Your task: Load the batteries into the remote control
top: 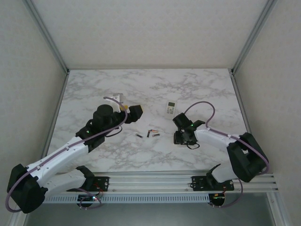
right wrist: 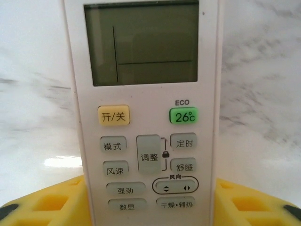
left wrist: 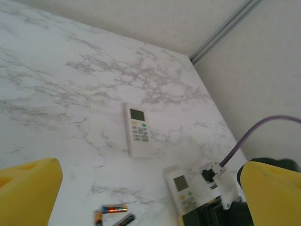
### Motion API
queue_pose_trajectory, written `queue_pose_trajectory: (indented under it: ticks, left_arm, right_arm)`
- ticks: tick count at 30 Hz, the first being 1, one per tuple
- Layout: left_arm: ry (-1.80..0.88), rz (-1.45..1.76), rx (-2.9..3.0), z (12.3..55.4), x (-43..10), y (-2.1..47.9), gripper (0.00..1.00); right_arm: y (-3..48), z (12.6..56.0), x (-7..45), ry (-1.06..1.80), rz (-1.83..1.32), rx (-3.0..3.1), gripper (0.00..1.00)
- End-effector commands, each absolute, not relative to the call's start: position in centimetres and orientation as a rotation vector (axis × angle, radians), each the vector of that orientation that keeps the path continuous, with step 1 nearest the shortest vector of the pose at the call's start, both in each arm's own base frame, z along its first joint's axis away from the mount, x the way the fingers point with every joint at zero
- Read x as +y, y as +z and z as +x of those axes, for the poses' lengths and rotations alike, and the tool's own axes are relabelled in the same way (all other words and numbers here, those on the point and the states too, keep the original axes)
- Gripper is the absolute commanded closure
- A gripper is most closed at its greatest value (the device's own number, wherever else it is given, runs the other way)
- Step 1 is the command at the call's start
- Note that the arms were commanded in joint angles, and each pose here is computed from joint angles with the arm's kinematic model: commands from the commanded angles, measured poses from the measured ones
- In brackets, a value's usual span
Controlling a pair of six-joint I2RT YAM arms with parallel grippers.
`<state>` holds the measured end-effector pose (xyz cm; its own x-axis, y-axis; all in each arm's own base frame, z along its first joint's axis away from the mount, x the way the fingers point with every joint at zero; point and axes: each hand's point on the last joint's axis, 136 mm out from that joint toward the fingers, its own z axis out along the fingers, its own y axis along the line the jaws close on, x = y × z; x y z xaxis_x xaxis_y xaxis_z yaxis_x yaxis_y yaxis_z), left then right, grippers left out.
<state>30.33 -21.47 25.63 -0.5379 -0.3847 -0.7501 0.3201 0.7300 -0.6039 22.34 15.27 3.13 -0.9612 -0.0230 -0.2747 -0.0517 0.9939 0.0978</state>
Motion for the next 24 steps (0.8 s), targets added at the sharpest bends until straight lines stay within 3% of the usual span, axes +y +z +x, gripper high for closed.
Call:
queue_pose_trajectory:
  ticks: [1, 6, 9, 12, 19, 24]
  left_arm:
    - [-1.126, -0.091, 1.944, 30.1, -23.1, 28.2, 0.07]
    - [-1.34, -0.031, 2.029, 30.2, -26.2, 29.6, 0.09]
    - [-1.378, -0.016, 2.058, 30.7, -27.3, 30.2, 0.16]
    - [-1.407, 0.012, 2.068, 31.0, -28.5, 30.3, 0.23]
    - [-1.347, -0.128, 2.228, 32.6, -29.3, 25.6, 0.34]
    - [-1.418, -0.024, 2.255, 31.6, -31.7, 25.1, 0.43]
  right_arm:
    - [9.1, 24.0, 19.1, 0.478, -0.111, 2.653, 0.52]
    - [17.0, 23.4, 24.2, 0.919, -0.287, 2.421, 0.53]
    - [19.6, 22.9, 26.2, 1.074, -0.375, 2.356, 0.54]
    - [20.5, 23.1, 27.0, 1.099, -0.411, 2.354, 0.55]
    - [21.1, 23.5, 27.4, 1.042, -0.471, 2.337, 0.56]
    - [21.8, 23.2, 28.3, 1.051, -0.534, 2.321, 0.56]
